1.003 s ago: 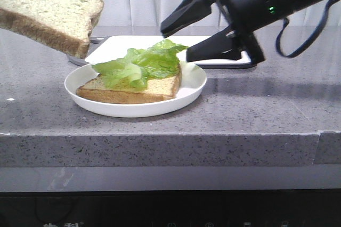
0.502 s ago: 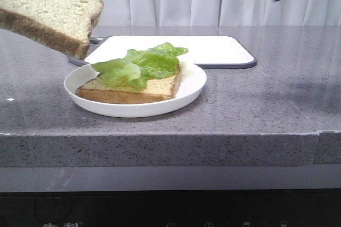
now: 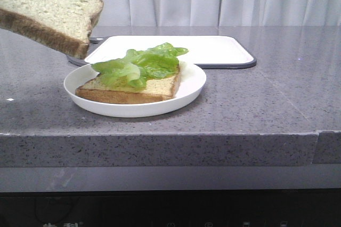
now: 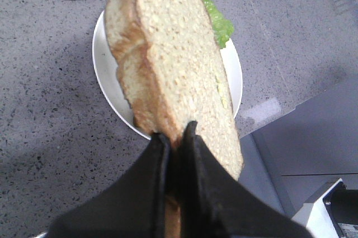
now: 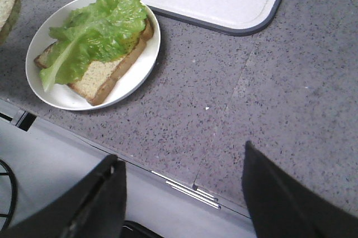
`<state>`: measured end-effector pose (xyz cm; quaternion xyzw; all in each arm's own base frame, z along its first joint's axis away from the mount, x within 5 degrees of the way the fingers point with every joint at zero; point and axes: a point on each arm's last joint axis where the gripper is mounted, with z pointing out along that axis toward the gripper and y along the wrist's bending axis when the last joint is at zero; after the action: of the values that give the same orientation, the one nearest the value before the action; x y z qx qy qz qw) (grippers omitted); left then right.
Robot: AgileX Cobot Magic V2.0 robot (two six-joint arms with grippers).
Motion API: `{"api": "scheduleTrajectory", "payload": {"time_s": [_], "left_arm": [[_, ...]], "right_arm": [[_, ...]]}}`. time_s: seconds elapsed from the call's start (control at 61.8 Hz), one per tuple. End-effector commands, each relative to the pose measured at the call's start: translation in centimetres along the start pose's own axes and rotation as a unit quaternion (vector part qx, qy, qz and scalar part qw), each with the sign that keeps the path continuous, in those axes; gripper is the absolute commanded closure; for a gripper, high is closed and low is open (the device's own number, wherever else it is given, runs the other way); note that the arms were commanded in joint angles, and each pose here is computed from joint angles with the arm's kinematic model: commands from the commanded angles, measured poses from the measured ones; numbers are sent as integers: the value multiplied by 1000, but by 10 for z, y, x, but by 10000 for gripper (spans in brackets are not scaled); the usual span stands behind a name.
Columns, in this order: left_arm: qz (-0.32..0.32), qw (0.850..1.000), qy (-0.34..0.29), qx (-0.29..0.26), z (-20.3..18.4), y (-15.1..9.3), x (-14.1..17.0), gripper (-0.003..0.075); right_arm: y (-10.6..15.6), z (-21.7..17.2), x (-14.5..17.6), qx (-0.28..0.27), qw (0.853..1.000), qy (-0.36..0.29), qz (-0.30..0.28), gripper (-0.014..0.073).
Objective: Left arm grabs bread, right arm adds lettuce
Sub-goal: 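Withdraw the right gripper away from the plate, then lower the held bread slice onto the lettuce with the left gripper and release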
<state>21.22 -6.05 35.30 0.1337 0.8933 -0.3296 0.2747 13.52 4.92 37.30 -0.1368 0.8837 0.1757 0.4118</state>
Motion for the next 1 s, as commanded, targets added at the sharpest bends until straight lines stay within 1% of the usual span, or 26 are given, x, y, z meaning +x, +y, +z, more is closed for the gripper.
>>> {"api": "scheduleTrajectory", "payload": {"time_s": [0.0, 0.097, 0.405, 0.469, 0.534, 0.583, 0.664, 0.744, 0.809, 0.987], "left_arm": [[1, 999, -44, 21, -10, -12, -8, 741], [1, 999, -46, 20, -10, -12, -8, 741], [-1, 998, -68, 11, -10, -10, -12, 741], [-3, 997, -79, 7, -10, -10, -14, 741], [-10, 996, -90, 15, -10, -11, -16, 741], [-26, 994, -95, 36, -7, -11, -20, 741], [-24, 993, -86, 77, 2, -11, -24, 741], [-28, 988, -78, 134, 16, -10, -30, 741], [-26, 984, -71, 164, 27, -7, -34, 741], [-44, 976, -59, 205, 60, 6, -42, 741]], "right_arm": [[3, -13, -3, 3, 999, -49, -2, 129], [5, -19, -1, 3, 998, -58, -5, 129], [5, -19, -1, 2, 998, -57, -4, 129], [5, -19, -1, 2, 998, -57, -4, 129], [5, -19, -1, 2, 998, -57, -4, 129], [5, -19, -1, 2, 998, -57, -4, 129], [5, -19, -1, 2, 998, -57, -4, 129], [5, -19, -1, 2, 998, -57, -4, 129], [5, -19, -1, 2, 998, -57, -4, 129], [5, -19, -1, 2, 998, -57, -4, 129]]}}
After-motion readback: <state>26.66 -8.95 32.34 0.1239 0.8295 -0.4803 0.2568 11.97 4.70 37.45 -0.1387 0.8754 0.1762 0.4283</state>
